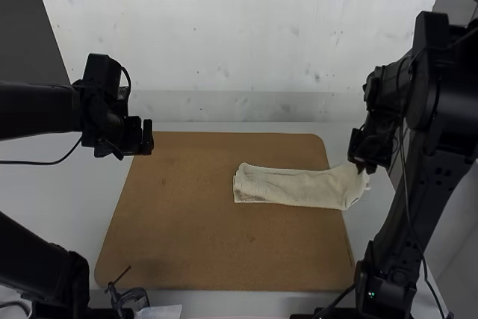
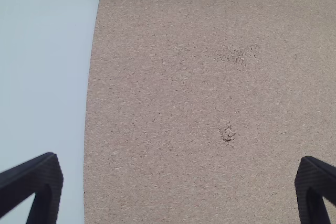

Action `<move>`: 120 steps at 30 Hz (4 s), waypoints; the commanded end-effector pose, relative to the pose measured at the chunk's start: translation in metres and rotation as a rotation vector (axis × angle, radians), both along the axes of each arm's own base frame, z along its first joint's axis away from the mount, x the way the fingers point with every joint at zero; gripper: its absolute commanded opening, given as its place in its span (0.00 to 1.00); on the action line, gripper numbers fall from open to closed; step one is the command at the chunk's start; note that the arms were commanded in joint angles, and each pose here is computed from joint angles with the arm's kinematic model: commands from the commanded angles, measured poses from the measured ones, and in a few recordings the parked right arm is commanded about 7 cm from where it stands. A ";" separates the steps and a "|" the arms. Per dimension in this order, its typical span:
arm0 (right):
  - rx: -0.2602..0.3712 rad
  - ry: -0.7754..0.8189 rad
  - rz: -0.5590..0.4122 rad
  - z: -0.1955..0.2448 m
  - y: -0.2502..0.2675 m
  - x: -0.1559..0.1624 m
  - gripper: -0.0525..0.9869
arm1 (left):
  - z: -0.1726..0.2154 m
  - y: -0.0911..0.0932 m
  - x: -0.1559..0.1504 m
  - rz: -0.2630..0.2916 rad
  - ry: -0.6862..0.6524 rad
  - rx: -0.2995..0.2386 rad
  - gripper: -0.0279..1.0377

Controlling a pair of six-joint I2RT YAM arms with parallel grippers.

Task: Fold the towel.

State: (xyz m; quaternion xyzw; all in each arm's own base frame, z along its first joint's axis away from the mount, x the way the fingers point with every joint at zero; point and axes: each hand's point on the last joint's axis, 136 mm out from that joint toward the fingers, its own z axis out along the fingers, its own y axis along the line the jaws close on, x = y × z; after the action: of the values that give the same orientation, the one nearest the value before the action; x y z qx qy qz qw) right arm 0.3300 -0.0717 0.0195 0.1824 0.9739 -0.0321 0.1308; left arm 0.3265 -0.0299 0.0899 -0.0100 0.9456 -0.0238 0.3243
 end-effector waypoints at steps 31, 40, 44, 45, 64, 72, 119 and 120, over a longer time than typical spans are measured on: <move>-0.036 -0.010 0.458 0.008 0.327 0.024 0.06 | -0.012 0.001 0.000 -0.011 0.014 0.009 0.96; 0.022 -0.010 0.471 0.013 0.337 0.019 0.58 | -0.017 0.000 0.001 -0.012 0.022 0.009 0.96; 0.061 -0.088 0.465 0.054 0.335 0.026 0.58 | -0.018 0.002 0.000 -0.011 0.025 0.012 0.96; 0.072 -0.112 0.459 0.065 0.333 0.030 0.58 | -0.018 0.002 0.000 -0.009 0.025 0.012 0.96; -0.069 -0.017 0.499 -0.002 0.319 0.028 0.07 | -0.017 0.003 -0.004 -0.008 0.017 0.014 0.96; -0.092 0.017 0.550 -0.022 0.340 0.020 0.07 | -0.013 0.001 -0.003 -0.013 0.003 0.011 0.96; -0.007 -0.182 0.404 0.110 0.257 0.013 0.97 | 0.035 0.013 -0.004 -0.001 -0.130 0.014 0.96; -0.004 -0.201 0.386 0.113 0.246 0.012 0.97 | 0.036 0.013 -0.005 -0.001 -0.136 0.013 0.96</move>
State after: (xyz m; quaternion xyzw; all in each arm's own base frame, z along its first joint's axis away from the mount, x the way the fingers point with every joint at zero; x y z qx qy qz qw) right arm 0.3464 0.2074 0.1254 -0.0283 0.9760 0.0171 0.2150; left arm 0.3189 -0.0179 0.1075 -0.0093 0.9314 -0.0153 0.3636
